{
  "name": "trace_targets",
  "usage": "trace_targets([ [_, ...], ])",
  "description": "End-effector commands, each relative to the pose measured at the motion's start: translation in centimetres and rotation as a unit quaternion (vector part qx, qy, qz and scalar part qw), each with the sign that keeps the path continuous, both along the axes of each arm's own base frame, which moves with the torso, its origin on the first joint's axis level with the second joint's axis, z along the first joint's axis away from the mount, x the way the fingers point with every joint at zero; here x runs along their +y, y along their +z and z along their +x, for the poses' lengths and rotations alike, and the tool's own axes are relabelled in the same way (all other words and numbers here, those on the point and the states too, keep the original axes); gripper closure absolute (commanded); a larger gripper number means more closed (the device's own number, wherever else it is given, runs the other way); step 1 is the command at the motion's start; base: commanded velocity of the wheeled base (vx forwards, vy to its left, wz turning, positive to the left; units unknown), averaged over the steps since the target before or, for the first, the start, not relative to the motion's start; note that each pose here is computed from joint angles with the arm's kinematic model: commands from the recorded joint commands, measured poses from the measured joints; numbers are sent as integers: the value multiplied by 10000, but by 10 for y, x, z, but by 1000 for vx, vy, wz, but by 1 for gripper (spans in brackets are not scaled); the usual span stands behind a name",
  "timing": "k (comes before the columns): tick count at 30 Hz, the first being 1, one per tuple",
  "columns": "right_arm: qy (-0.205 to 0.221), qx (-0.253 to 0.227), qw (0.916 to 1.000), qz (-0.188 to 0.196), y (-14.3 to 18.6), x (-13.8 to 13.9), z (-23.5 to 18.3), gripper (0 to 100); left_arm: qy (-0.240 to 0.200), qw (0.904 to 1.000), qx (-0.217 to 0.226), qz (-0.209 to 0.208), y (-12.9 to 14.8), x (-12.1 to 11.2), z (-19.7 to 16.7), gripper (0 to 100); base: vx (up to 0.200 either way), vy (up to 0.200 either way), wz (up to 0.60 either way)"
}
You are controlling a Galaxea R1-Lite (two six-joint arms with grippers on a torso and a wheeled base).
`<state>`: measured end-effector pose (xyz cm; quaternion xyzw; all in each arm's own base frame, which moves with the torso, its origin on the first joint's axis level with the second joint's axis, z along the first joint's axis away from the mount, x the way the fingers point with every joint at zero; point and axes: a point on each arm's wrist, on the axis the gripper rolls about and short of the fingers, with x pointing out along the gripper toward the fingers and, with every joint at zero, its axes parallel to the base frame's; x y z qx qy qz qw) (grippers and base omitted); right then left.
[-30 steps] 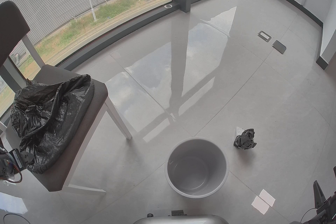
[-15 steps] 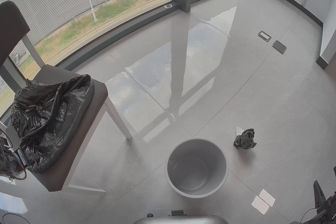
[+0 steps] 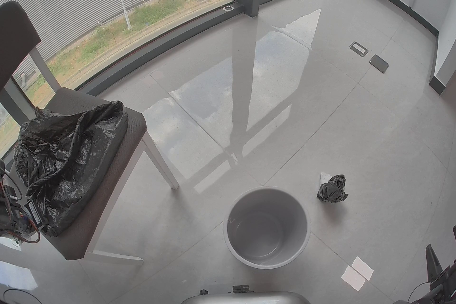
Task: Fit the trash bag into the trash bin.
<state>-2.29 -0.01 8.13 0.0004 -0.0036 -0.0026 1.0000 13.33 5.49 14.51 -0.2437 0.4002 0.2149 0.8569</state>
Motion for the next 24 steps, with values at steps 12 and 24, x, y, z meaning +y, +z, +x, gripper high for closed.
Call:
trace_targets([
  [12, 18, 67, 10000, 11, -5, 0, 1, 0, -1375, 9721, -1820, 542, 70, -44, -36, 100, 0, 0, 0],
  [24, -36, 74, 10000, 34, -5, 0, 1, 0, -2905, 9267, -1994, 1306, 143, -65, -83, 100, 0, 0, 0],
])
